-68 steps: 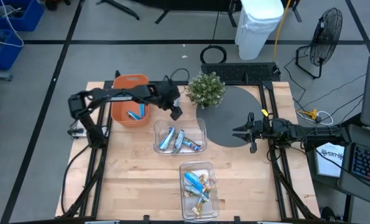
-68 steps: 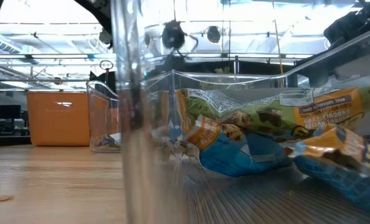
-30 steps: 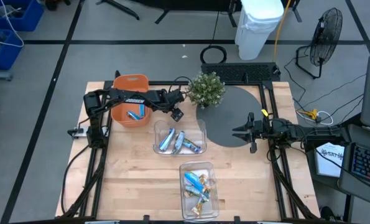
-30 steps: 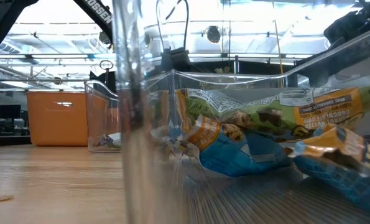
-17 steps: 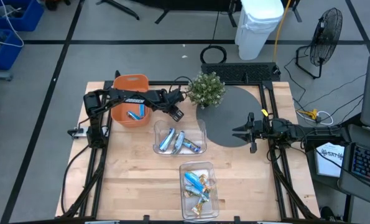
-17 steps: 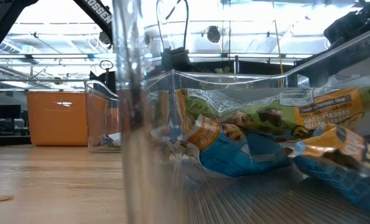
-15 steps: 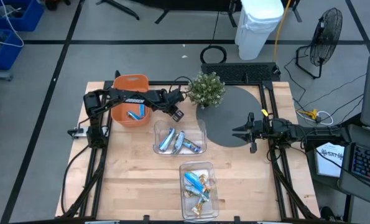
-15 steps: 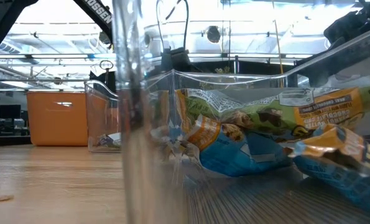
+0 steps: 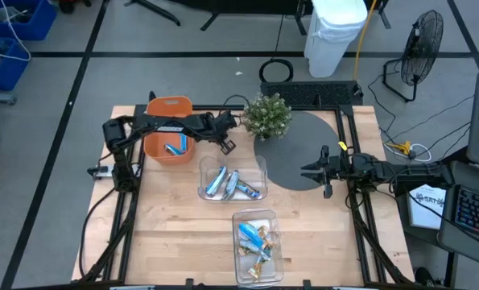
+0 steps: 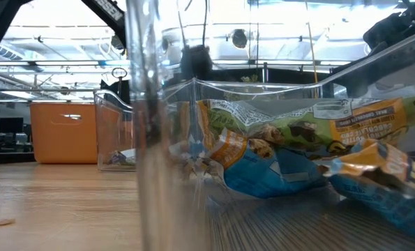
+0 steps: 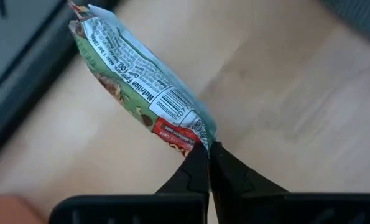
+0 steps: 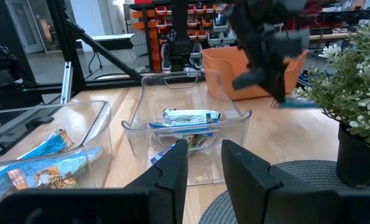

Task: Pick and place Granola Bars by type
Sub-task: Put the red granola bar into the orange bin

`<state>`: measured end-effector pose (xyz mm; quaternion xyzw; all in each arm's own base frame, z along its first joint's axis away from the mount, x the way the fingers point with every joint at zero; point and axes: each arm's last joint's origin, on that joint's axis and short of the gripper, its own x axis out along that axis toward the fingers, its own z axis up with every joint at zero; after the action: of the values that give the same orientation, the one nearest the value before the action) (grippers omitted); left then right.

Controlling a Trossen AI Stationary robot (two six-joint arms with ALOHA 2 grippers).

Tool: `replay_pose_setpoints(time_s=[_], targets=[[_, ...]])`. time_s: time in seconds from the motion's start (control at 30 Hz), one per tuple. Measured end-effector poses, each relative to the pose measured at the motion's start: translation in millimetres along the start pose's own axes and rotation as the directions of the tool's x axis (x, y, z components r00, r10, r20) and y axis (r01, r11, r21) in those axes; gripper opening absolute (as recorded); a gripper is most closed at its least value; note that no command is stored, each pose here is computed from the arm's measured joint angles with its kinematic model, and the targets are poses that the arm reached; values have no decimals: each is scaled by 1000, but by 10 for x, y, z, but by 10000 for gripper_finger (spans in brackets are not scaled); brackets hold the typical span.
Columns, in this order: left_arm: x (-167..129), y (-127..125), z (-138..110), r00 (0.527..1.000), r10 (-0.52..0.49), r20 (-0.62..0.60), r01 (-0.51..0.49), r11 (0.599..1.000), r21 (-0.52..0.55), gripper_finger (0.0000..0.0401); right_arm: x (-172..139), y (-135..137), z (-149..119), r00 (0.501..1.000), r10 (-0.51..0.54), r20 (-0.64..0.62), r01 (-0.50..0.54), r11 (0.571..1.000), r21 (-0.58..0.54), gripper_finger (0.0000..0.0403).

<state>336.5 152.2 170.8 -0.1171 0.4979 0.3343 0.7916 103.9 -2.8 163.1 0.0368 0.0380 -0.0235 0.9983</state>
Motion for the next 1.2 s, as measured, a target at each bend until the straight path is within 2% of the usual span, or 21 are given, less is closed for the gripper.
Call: replay_pose_setpoints(time_s=[0.13,0.33,0.63,0.8,0.9,1.0,1.1,1.2], targets=[[-258,23,60,997,2,71,-4,1000,23,4,0,0,0,1000,0,0,0,1000,0,89],[-804,30,100,978,14,207,-27,998,58,4,0,0,0,1000,0,0,0,1000,0,89],[-1674,-40,-81,922,28,385,-70,993,95,3,0,0,0,1000,0,0,0,1000,0,89],[-2061,-110,-257,889,-6,457,-62,989,133,3,0,0,0,1000,0,0,0,1000,0,89],[-2265,-162,-380,870,-84,486,-23,977,210,3,0,0,0,1000,0,0,0,1000,0,89],[-2404,-191,-544,840,-220,495,64,947,314,3,0,0,0,1000,0,0,0,1000,0,89],[-2491,-144,-713,778,-320,540,135,926,354,3,0,0,0,1000,0,0,0,1000,0,89],[-2528,-8,-916,714,-362,599,180,922,342,3,0,0,-1,1000,0,-1,0,1000,0,89]])
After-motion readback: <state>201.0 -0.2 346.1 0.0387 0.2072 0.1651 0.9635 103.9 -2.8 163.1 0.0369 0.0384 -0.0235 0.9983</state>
